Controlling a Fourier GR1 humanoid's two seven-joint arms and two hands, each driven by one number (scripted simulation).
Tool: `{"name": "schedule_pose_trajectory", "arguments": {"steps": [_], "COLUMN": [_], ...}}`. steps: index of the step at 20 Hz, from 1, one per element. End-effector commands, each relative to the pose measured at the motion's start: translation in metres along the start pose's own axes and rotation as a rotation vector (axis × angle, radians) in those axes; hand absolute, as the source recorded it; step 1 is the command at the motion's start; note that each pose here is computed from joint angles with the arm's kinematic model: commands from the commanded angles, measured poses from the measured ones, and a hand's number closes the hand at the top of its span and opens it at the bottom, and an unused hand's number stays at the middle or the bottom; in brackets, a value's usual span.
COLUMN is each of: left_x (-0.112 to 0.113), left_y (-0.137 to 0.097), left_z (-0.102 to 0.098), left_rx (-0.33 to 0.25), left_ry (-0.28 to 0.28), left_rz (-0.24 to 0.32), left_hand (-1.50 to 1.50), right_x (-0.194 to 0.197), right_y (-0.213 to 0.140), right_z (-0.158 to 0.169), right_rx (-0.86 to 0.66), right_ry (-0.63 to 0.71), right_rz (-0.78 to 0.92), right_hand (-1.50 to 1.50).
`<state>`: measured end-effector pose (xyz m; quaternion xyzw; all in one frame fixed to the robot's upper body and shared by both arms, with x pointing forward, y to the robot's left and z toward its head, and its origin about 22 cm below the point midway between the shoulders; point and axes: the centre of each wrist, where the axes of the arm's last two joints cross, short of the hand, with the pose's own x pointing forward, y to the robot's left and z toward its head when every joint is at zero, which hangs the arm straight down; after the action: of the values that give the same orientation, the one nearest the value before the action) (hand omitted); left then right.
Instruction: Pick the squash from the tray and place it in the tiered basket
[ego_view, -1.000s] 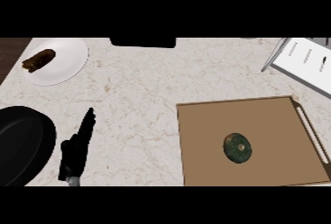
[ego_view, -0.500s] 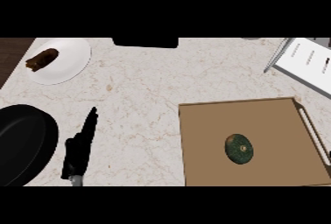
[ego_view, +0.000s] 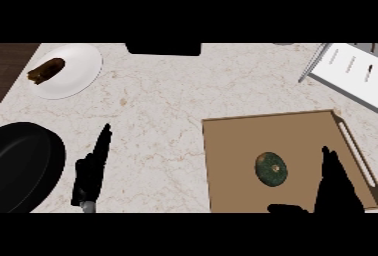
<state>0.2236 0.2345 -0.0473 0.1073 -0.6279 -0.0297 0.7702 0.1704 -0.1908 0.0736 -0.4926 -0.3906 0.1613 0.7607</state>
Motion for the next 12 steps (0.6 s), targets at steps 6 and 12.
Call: {"name": "schedule_pose_trajectory", "arguments": {"steps": [6, 12], "left_x": [-0.011, -0.011], "left_y": [0.003, 0.011], "left_z": [0.012, 0.010], "left_rx": [0.002, 0.018], "left_ry": [0.060, 0.058], "left_rz": [0.016, 0.015], "left_hand": [0.00, 0.00], "right_x": [0.039, 0.062], "right_y": [0.026, 0.021], "right_z": [-0.009, -0.014], "right_rx": [0.130, 0.141], "right_ry": [0.268, 0.277], "right_rz": [0.165, 0.181], "right_hand": [-1.50, -1.50]}}
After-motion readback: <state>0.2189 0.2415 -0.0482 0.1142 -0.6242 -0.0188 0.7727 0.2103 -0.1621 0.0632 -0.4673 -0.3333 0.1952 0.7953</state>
